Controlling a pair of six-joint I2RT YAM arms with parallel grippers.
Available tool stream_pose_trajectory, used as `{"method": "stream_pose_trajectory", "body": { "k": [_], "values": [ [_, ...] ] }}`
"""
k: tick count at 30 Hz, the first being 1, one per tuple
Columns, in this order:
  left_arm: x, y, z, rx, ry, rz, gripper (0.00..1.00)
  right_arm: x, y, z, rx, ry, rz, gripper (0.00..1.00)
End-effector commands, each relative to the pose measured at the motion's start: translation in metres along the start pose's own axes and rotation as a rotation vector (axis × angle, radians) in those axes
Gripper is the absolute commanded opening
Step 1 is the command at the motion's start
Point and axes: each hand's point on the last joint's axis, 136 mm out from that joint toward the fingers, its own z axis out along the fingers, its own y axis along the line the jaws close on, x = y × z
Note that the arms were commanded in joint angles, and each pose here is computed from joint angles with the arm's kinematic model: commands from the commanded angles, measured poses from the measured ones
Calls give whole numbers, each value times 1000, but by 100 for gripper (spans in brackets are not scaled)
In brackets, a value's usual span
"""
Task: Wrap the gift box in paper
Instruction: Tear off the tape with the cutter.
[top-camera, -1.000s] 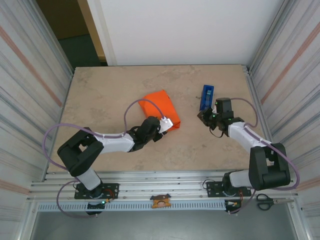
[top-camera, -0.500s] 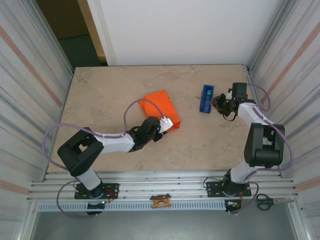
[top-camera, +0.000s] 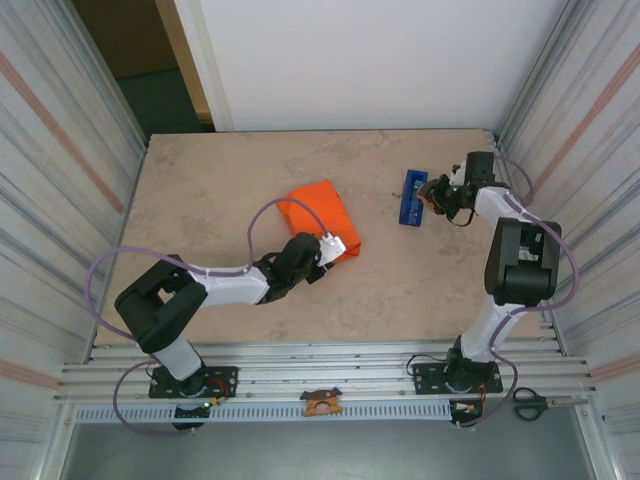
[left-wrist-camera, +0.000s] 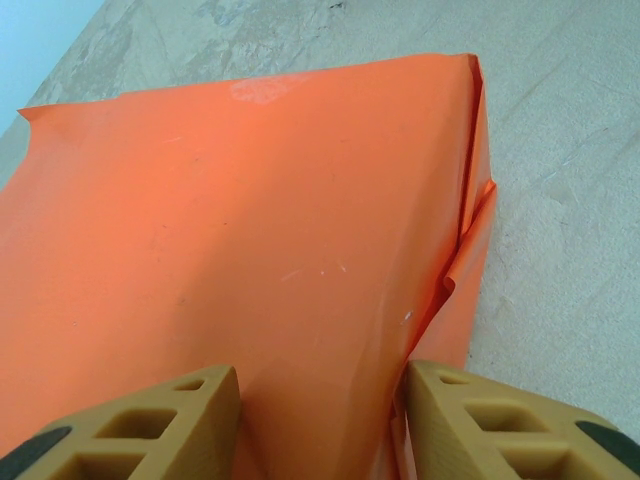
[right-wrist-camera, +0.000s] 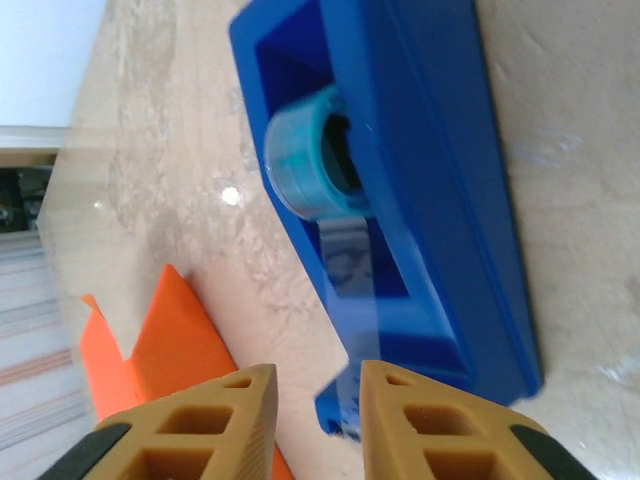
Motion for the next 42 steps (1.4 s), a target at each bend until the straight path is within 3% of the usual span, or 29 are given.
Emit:
{"method": "stream_pose_trajectory", "body": {
  "k": [1,9,20,32,42],
  "values": [
    [59,-26,5,94,197,15,48,7,2,4,-15,34,-8,26],
    [59,-26,5,94,202,15,47,29,-10,-25,48,-56,21,35],
    [58,-26,6,95,201,24,47,55,-21,-3,-5,5,98,39],
    [60,-26,5,96,208,23,46,53,-21,13,-43,17,98,36],
    [59,-25,5,91,208,26,45,54,-19,15,-71,20,89,28]
  ]
}}
